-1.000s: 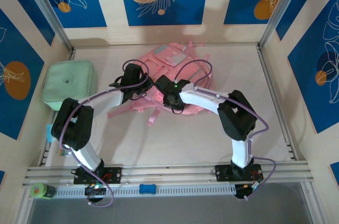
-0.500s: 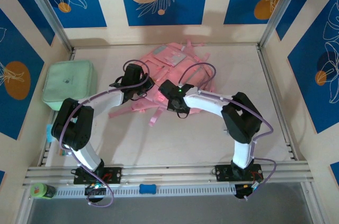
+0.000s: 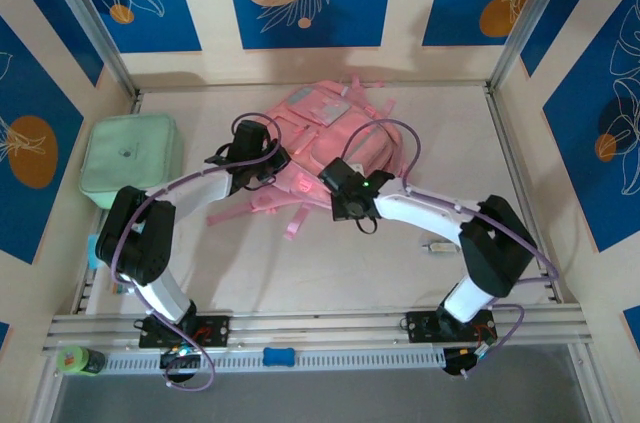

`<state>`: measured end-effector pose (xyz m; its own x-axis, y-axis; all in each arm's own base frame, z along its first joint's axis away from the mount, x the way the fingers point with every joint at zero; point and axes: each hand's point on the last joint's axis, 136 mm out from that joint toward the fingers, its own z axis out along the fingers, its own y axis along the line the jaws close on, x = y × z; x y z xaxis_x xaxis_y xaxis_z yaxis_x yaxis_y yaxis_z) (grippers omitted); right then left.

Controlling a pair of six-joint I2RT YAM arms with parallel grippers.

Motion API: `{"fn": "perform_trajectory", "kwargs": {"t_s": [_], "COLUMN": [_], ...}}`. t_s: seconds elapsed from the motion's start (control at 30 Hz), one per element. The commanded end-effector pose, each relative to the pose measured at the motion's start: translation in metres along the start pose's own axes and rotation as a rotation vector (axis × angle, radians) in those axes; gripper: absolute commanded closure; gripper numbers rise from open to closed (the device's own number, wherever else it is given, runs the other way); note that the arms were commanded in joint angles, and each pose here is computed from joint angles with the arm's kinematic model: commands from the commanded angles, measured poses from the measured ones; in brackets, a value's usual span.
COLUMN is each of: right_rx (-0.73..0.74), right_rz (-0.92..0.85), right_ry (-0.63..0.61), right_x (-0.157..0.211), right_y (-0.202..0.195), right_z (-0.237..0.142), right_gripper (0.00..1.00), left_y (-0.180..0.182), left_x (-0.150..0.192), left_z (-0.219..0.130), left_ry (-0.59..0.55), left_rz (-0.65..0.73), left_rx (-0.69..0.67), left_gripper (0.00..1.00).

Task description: Pack books, pencil case, and school supplies into a backpack

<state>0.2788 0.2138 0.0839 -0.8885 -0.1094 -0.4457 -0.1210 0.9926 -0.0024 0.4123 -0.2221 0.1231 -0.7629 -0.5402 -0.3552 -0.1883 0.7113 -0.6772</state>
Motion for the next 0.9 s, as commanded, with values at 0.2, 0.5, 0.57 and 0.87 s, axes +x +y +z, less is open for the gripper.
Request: {"fn": "perform_trajectory", "kwargs": {"t_s": [0.2,0.5,0.57,0.87], "right_rx": [-0.081,-0.211,-0.250,-0.269], "right_rz": [-0.173,-0.132,-0.133,-0.132], "right_ry": [-0.010,-0.020,-0.005,-0.022], "right_x": [0.017,0.002,0.005,0.001], "right_y": [-0.006,0.011,0.013,0.014], "right_z": [-0.016,-0.016,-0.012,-0.014], "right_gripper": [1.00,1.00,1.00,1.00], "left_y": [-0.005,-0.005,-0.006,-0.049], "left_x": [-0.041,-0.006,0.015,0.102], "left_z": [-0.018,-0.037,-0.040,-0.018], "left_ry": [-0.069,0.008,0.038,0.092], "left_rz": [0.058,0.079,0.042,-0.144], "left_rx": [-0.016,0.026,0.036,0.154], "left_gripper": [1.00,0.58,0.53,0.47]}}
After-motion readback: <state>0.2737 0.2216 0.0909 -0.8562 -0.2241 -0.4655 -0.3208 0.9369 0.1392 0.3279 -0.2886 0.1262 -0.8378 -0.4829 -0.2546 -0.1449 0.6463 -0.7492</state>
